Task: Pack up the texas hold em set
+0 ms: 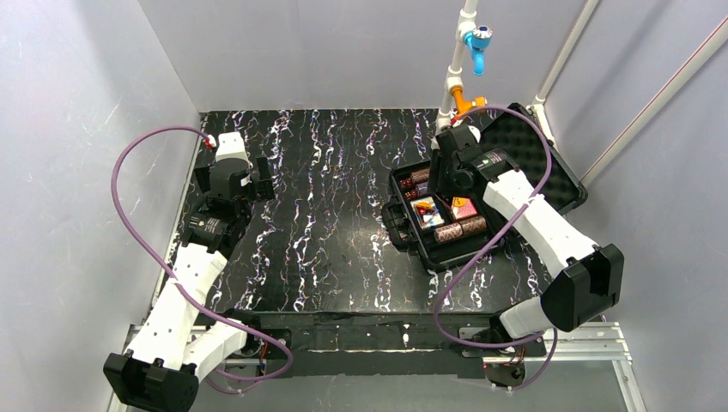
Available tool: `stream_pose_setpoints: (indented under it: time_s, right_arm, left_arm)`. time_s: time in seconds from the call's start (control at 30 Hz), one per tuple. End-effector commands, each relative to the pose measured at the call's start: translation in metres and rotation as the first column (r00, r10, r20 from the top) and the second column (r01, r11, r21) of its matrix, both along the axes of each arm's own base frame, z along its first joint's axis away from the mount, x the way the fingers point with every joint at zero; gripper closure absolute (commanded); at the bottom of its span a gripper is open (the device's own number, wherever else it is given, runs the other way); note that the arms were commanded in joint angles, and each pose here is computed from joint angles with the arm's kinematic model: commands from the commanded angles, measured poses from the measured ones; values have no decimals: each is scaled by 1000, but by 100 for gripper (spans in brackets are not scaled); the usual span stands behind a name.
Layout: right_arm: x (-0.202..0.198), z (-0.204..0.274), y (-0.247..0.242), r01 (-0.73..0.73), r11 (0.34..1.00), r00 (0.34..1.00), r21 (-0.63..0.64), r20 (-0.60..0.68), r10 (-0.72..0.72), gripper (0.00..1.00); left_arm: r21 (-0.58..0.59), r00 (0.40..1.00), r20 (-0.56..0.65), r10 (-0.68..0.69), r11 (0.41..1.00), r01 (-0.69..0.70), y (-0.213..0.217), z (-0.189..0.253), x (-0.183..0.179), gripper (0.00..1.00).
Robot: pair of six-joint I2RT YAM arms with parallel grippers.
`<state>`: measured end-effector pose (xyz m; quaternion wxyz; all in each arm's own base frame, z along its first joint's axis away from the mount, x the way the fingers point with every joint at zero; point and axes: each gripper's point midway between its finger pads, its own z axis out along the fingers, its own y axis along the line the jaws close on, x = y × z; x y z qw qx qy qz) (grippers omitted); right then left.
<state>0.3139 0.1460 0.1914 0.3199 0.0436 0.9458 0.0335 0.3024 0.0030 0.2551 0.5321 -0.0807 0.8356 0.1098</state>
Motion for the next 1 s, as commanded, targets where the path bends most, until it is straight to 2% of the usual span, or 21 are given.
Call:
stream_pose_setpoints:
  time_s: [0.0, 0.43, 0.7, 0.97]
  right_arm:
    - [6, 7, -14, 55, 998, 997, -43, 47, -53, 46]
    - [30, -2, -39, 154, 985, 987, -79, 67, -149, 44]
    - [45, -6, -42, 146, 987, 988, -69, 59, -142, 44]
    - [54, -30, -41, 125, 989, 992, -83, -2, -126, 44]
  left_arm:
    - [-1, 1000, 4, 5, 1000, -5, 2, -1, -2, 1]
    - [-7, 1000, 5, 6, 1000, -6, 1, -3, -2, 1]
    - [1, 1000, -11, 3, 1000, -3, 1, -7, 1, 1]
    - [4, 1000, -3, 9, 1000, -9, 2, -5, -1, 1]
